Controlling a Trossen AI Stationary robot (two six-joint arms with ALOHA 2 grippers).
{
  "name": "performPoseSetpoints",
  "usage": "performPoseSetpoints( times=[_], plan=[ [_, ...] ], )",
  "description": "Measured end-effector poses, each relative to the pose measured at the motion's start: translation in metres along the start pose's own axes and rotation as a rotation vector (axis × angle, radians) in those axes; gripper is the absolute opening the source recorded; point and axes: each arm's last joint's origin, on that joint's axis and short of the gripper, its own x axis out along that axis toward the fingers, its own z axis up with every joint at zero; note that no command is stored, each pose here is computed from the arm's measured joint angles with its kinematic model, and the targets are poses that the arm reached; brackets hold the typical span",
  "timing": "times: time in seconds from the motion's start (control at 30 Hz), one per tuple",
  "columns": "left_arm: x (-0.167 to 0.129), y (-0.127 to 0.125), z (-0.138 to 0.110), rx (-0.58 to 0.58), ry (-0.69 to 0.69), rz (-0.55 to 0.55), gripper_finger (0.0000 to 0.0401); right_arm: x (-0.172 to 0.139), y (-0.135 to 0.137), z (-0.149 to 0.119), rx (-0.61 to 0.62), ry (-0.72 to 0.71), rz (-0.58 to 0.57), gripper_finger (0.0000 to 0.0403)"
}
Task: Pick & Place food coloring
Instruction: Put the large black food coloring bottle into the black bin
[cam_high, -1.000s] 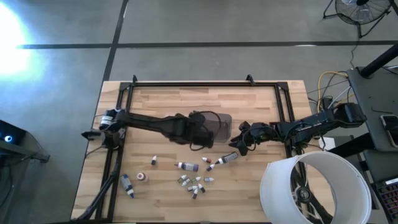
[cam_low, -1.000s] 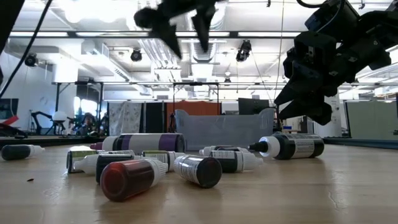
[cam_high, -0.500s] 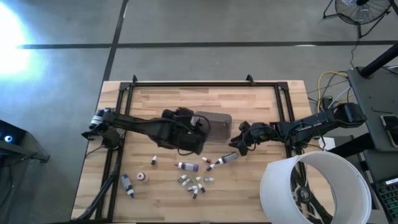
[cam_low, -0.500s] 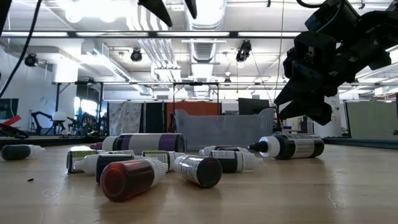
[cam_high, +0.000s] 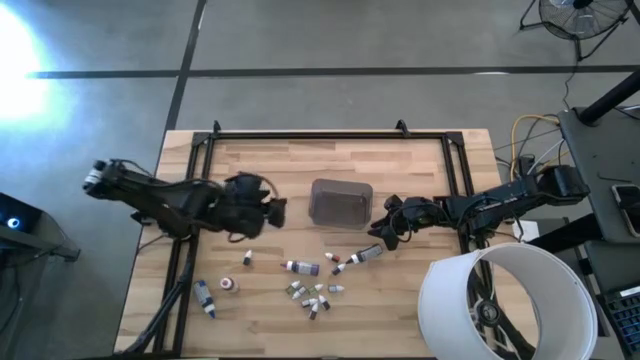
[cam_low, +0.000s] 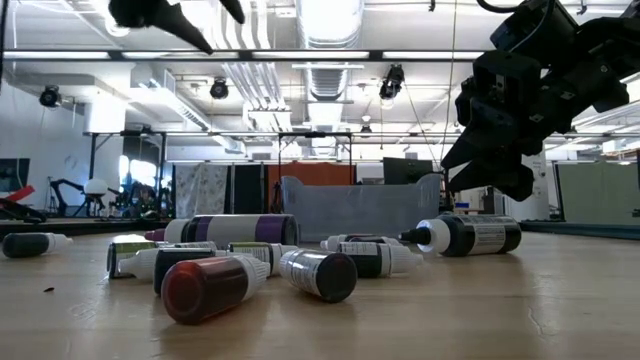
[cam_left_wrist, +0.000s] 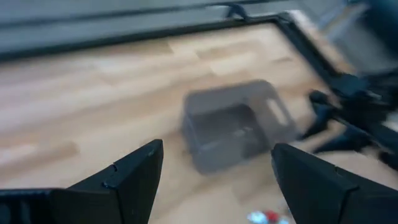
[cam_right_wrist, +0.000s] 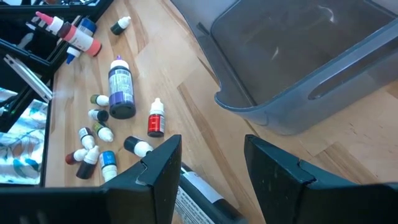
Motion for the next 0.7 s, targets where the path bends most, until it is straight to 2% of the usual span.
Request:
performPoseSetpoints(
  times=[0.13, 0.27, 0.4, 0.5, 0.63, 0.7],
  plan=[
    [0.001, 0.023, -0.014, -0.107, -0.042, -0.151, 0.0275, 0.000, 0.000, 0.000, 0.000, 0.000, 0.000, 0.0169],
    [0.010, 0.048, -0.028, -0.109, -0.075, -0.194, 0.0275, 0.000, 0.000, 0.000, 0.000, 0.000, 0.000, 0.0169],
    [0.010, 0.064, -0.036, -0.217, -0.034, -0.287, 0.0275, 0.000, 0.000, 0.000, 0.000, 0.000, 0.000, 0.0169],
    [0.005, 0.062, -0.038, -0.177, -0.015, -0.478, 0.0275, 0.000, -0.001, 0.001, -0.044, -0.029, -0.028, 0.0169],
    [-0.009, 0.051, -0.032, -0.097, -0.057, -0.854, 0.0275, 0.000, -0.001, 0.002, -0.056, -0.055, -0.053, 0.0169],
    [-0.014, 0.048, -0.029, -0.082, -0.074, -0.976, 0.0275, 0.000, -0.001, 0.002, -0.055, -0.054, -0.054, 0.0169]
  ],
)
